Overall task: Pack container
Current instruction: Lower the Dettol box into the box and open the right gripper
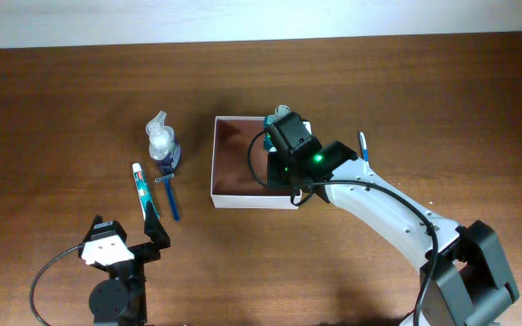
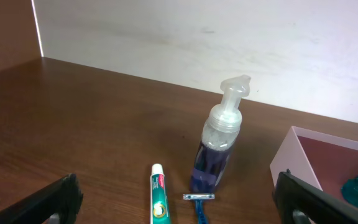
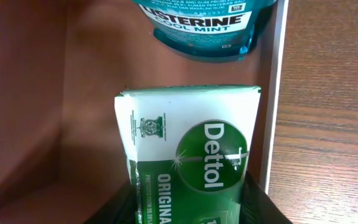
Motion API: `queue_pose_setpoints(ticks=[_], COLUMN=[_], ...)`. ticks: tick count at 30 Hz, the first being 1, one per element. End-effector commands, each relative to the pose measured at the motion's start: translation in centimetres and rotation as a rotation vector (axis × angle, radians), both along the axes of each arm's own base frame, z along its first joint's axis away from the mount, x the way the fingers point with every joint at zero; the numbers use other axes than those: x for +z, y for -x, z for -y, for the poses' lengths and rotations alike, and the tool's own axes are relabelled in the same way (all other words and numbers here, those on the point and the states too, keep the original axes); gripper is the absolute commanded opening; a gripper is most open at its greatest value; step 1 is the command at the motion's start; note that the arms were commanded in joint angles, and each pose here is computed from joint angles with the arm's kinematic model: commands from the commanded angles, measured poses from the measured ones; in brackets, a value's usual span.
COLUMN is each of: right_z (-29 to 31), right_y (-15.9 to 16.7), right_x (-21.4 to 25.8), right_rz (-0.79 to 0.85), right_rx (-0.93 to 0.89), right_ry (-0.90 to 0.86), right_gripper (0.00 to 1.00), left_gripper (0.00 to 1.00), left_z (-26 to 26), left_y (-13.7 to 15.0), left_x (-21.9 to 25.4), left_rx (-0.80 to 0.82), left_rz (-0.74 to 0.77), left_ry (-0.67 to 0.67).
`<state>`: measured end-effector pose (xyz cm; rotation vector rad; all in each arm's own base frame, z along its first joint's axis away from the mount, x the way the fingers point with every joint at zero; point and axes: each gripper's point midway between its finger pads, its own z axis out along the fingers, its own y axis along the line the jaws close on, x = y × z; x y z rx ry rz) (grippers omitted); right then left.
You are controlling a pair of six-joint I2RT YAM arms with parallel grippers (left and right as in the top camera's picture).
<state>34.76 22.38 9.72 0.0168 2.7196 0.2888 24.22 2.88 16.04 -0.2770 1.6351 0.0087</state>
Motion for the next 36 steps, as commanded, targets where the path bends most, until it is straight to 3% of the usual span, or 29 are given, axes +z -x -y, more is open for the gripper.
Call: queue_pose_setpoints(ticks=[1, 7, 20, 30, 36], right_z=[-0.2, -0.4, -0.2, 7.8, 14.6], right_y=[-0.2, -0.2, 0.0, 0.8, 0.8], right_x=[0.3, 0.3, 1.9, 7.1, 7.1], right_rz=[0.011, 0.008, 0.03, 0.071, 0.029], right_rx=[-0.004, 0.002, 0.027, -0.065, -0.204], right_ry=[0.003, -0.007, -0.001, 0.276, 0.453], right_gripper=[0.25, 0.42, 0.45, 0.45, 0.7], left_gripper=[0.99, 0.99, 0.99, 0.99, 0.99], left_z=[0.0, 0.0, 0.0, 0.0, 0.0], left_y=[0.0, 0.0, 0.0, 0.0, 0.0], left_x=[0.0, 0.0, 0.0, 0.0, 0.0], left_rx=[-0.006, -0.006, -0.006, -0.005, -0.005], left_rz=[0.004, 0.004, 0.004, 0.004, 0.004], left_ry=[-0.015, -0.015, -0.015, -0.014, -0.014])
